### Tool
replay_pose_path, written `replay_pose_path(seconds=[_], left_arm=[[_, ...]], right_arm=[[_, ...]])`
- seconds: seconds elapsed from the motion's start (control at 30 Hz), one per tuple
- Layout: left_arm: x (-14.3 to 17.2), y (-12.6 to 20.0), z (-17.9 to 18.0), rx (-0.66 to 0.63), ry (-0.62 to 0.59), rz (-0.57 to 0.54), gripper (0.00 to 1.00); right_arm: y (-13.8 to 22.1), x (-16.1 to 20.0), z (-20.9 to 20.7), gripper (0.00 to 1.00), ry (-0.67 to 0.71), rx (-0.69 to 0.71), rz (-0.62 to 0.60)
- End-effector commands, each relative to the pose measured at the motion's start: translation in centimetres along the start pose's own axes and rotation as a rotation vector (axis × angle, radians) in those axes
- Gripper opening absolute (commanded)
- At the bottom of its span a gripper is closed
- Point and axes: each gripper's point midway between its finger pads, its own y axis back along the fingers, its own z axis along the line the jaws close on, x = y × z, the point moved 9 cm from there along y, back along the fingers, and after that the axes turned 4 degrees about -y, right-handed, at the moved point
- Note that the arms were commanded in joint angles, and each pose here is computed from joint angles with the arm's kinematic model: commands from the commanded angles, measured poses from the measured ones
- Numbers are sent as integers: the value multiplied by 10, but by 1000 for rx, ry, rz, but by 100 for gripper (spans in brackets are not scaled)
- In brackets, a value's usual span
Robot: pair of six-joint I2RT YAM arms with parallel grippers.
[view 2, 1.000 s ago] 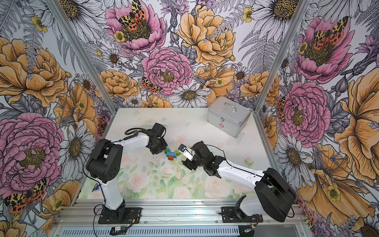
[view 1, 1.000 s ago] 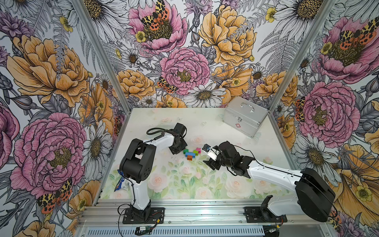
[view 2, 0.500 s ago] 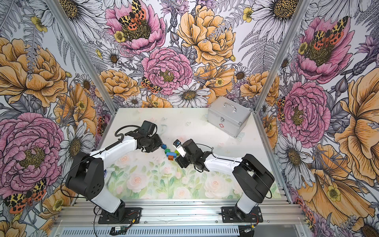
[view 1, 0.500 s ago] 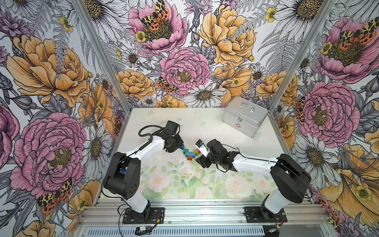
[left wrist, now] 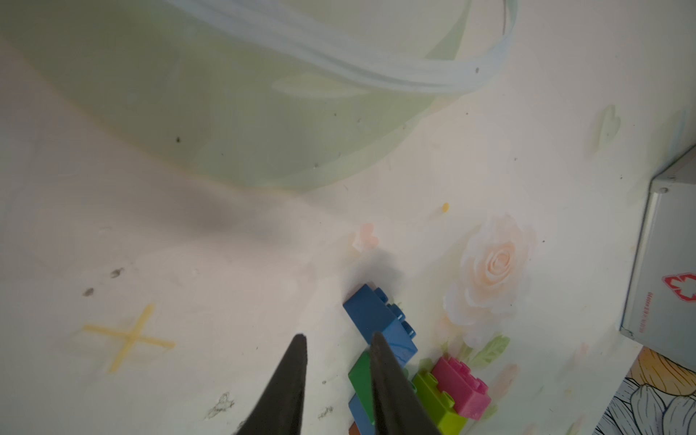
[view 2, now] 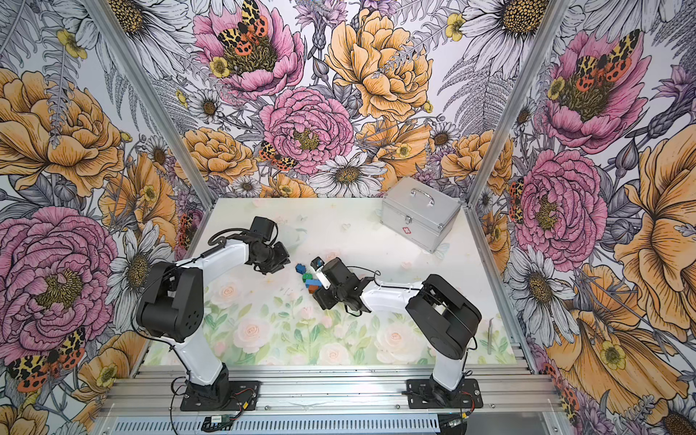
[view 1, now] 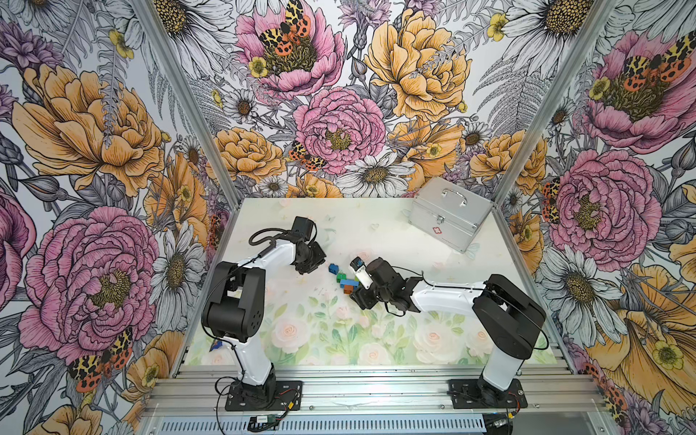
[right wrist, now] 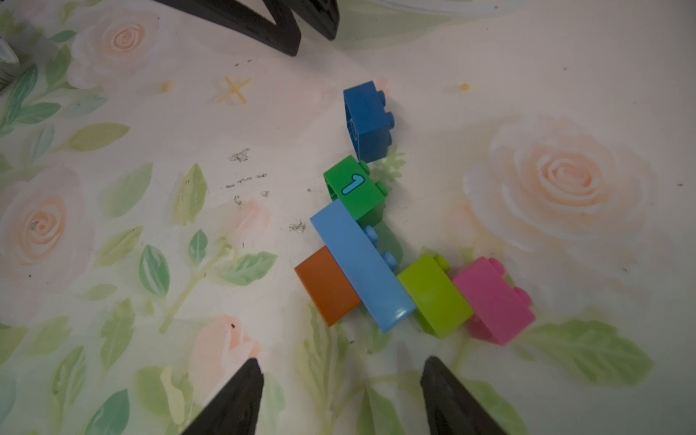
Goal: Assemble the letter v with lego
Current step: Adjust the lego brick at the center of the board.
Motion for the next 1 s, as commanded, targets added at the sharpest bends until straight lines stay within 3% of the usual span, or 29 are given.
replay_pose_path(seconds=[0.0, 0.5, 0.77, 0.87, 0.97], left_arm=[[-3, -19, -7, 22, -33, 38, 29], [25, -33, -8, 10, -30, 57, 28], [14, -21, 12, -4, 1, 22, 30], [4, 2, 6, 39, -45, -41, 33], [-2, 22, -12, 84, -212, -96, 41]], right_arm=[[-6, -8, -1, 70, -32, 13, -10], [-7, -5, -2, 70, -41, 16, 2], [-4, 2, -7, 70, 48, 56, 78], [-7, 1, -9, 70, 57, 72, 98], [-4, -3, -10, 70, 58, 90, 82]])
